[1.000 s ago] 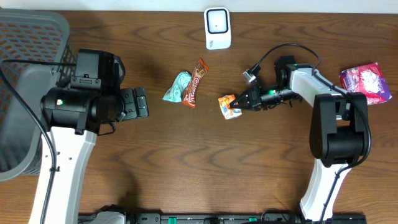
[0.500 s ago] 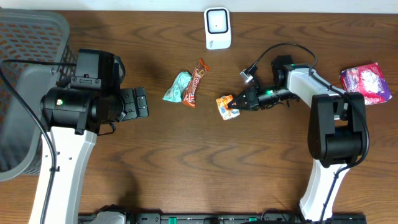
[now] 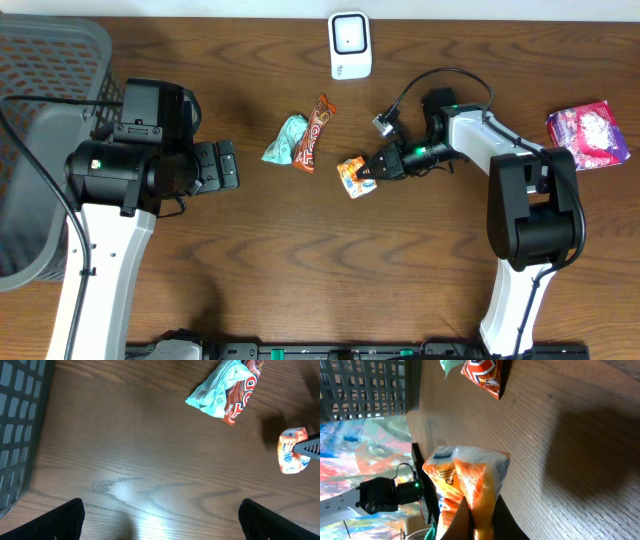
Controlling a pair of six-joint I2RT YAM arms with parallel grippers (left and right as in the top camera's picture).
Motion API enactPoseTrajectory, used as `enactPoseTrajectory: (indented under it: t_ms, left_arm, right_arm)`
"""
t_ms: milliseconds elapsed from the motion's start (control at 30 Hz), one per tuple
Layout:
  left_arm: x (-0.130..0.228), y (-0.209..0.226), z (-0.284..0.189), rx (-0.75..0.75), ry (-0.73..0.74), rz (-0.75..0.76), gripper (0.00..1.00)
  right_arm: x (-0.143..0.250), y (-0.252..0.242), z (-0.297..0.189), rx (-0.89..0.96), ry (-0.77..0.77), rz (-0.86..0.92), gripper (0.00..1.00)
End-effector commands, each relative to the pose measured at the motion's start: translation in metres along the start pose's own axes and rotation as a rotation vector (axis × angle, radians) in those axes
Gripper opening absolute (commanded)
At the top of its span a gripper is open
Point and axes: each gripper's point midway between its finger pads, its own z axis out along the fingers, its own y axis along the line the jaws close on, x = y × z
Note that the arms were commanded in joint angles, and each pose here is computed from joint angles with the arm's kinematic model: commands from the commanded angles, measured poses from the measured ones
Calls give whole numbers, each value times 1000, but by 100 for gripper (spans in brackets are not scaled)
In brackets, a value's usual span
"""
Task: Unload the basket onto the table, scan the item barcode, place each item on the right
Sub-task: 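Lift the orange tissue pack and pull it right, away from the snacks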
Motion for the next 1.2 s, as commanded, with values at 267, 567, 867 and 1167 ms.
enactPoseTrajectory:
  t_ms: [267,567,867,1167]
  left_arm:
    - [-1,3,0,-11,-2,-10,98]
    - [-1,3,0,-11,-2,-11,98]
    - [-1,3,0,-11,-2,-11,98]
    - [-1,3,0,-11,-2,-11,98]
  right_arm:
    - [2,-1,4,-2,11,-18,1]
    - [2,-1,4,2,10,-21,1]
    - [3,-4,5,19,16,-22,1]
    - [5,-2,16,43,45,-52,1]
